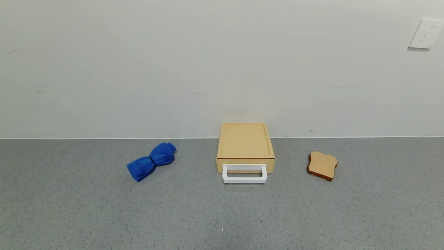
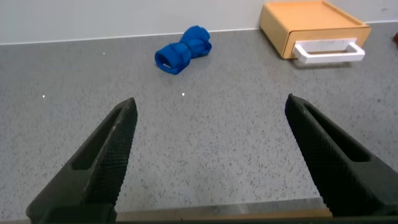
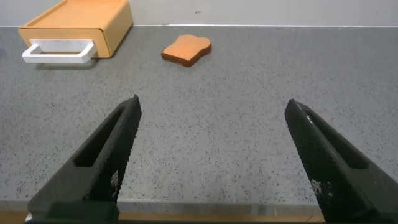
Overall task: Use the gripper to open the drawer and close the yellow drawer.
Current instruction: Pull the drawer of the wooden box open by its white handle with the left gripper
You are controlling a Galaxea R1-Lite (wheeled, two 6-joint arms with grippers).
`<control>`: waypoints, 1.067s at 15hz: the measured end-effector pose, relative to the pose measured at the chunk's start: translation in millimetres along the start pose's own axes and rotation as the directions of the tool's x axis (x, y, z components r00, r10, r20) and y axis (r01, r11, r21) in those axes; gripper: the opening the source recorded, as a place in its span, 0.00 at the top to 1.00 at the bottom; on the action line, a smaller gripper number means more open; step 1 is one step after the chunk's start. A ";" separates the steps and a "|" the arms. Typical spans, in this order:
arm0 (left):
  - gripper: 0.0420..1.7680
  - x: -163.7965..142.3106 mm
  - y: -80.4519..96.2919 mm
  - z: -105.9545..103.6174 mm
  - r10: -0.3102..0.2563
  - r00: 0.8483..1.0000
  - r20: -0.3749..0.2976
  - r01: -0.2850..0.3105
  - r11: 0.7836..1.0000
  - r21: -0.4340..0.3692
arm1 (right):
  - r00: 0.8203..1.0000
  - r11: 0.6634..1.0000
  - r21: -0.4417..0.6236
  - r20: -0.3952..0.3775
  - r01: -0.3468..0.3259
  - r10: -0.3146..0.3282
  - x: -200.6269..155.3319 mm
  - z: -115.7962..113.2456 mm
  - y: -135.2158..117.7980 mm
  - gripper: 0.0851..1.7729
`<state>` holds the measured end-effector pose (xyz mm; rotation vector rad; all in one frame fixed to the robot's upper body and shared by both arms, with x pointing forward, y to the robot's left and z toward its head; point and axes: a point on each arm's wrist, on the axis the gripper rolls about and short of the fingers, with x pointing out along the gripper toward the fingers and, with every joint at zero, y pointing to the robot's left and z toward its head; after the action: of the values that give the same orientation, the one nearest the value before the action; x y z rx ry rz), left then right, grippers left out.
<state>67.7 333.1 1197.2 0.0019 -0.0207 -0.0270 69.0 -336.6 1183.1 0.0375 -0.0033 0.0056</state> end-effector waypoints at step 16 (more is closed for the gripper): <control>0.03 0.4 0.1 15.1 0.003 1.000 0.008 -0.003 1.000 -0.001 | 1.000 1.000 0.000 0.000 0.001 -0.001 0.0 0.0 0.0 0.04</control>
<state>67.8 333.1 1212.3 0.0007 -0.0285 -0.0238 69.0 -336.6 1183.1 0.0375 -0.0029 0.0047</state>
